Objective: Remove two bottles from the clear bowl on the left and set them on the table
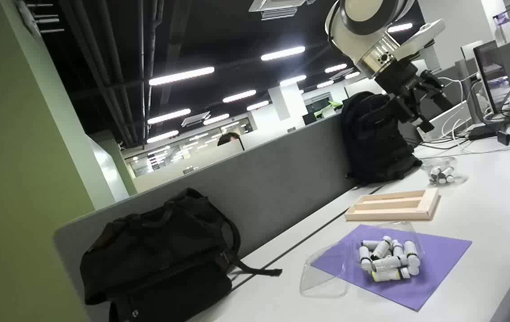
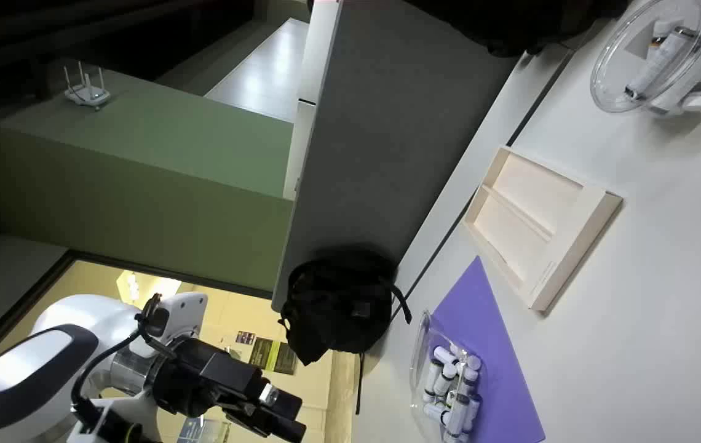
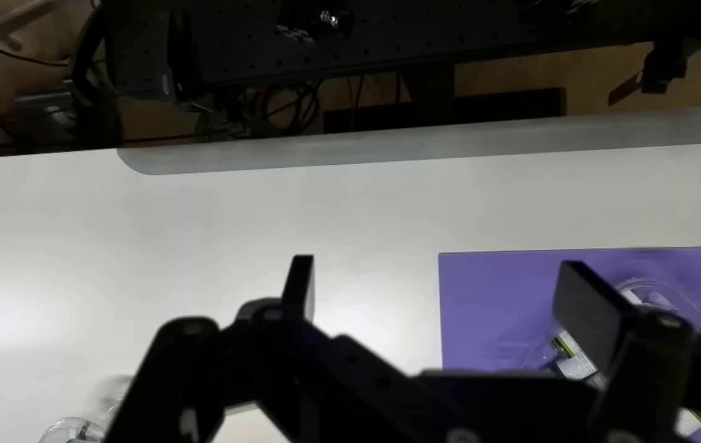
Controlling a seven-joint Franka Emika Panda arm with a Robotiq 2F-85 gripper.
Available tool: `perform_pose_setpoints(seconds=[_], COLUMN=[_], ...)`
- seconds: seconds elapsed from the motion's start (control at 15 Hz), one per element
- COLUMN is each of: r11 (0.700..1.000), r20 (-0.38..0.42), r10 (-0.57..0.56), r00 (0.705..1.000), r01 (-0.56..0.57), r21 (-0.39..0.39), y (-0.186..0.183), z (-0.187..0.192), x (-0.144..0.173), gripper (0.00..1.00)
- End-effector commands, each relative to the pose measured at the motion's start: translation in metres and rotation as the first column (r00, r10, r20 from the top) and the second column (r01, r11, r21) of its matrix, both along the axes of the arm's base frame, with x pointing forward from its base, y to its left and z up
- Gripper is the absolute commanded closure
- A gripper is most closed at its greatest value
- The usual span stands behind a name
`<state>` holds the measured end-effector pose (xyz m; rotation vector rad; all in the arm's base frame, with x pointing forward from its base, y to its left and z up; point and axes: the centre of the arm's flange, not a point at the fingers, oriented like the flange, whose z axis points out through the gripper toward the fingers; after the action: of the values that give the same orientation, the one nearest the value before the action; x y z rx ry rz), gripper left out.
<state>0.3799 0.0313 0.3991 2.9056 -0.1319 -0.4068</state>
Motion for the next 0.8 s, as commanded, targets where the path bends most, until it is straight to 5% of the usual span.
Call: perform_pose_setpoints(seconds=[0.0,0.53,0.73], r11=[1.0,1.0,0.98], r20=[0.0,0.0,0.075], r10=[0.0,0.0,-0.192], r00=[1.0,1.0,0.979], r01=[0.0,0.0,0.188], r21=[0.0,0.0,0.06], y=[0.0,0.0,-0.017], z=[0.0,0.0,-0.004], x=[0.0,0.0,0.036], gripper=[0.0,0.0,0.0])
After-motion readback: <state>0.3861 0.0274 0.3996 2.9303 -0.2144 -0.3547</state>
